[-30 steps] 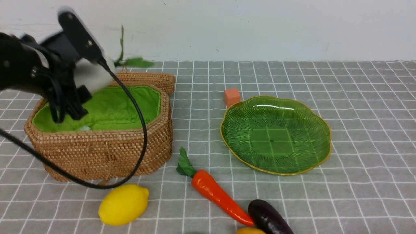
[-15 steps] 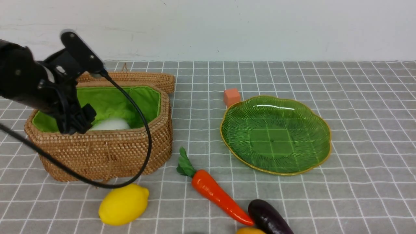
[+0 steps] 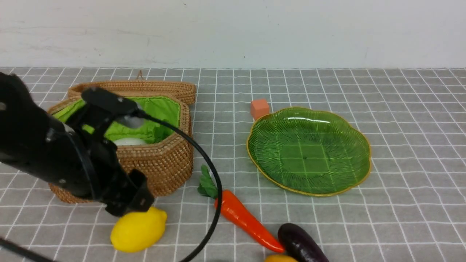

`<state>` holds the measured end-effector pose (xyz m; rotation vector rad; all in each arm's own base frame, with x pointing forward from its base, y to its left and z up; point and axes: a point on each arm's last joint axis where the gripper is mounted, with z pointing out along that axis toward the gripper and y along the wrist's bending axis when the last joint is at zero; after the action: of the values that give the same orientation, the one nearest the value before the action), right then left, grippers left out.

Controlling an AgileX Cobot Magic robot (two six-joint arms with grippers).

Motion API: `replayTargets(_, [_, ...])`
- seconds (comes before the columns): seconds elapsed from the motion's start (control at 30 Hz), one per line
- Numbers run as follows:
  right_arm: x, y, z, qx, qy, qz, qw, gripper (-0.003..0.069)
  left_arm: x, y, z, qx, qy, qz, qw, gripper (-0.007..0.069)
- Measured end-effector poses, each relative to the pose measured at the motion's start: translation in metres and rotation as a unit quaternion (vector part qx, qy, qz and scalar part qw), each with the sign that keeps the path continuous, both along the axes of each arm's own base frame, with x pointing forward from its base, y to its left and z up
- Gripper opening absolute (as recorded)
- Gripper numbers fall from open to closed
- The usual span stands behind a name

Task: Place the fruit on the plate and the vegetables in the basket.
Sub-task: Grab a lemon with your left arm and place it on the plate on the right

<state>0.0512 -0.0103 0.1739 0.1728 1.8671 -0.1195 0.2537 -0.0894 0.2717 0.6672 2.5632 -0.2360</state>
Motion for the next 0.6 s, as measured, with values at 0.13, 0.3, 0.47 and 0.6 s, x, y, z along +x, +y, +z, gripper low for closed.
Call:
replayTargets(0.13, [0.000, 0.000, 0.000, 0.000, 0.000, 0.000, 1.000, 0.0240, 0.013, 0.000, -0.026, 0.031, 0.042, 0.013, 0.999, 0.0533])
replayTargets(0.3, [0.000, 0.000, 0.000, 0.000, 0.000, 0.000, 1.000, 0.0240, 0.027, -0.002, -0.059, 0.056, 0.084, 0.007, 0.995, 0.0533])
replayTargets(0.47, [0.000, 0.000, 0.000, 0.000, 0.000, 0.000, 1.000, 0.0240, 0.033, -0.004, -0.077, 0.072, 0.102, -0.014, 0.992, 0.0521])
replayTargets(0.6, [0.000, 0.000, 0.000, 0.000, 0.000, 0.000, 1.000, 0.0240, 0.033, -0.004, -0.078, 0.078, 0.101, -0.029, 0.991, 0.0479])
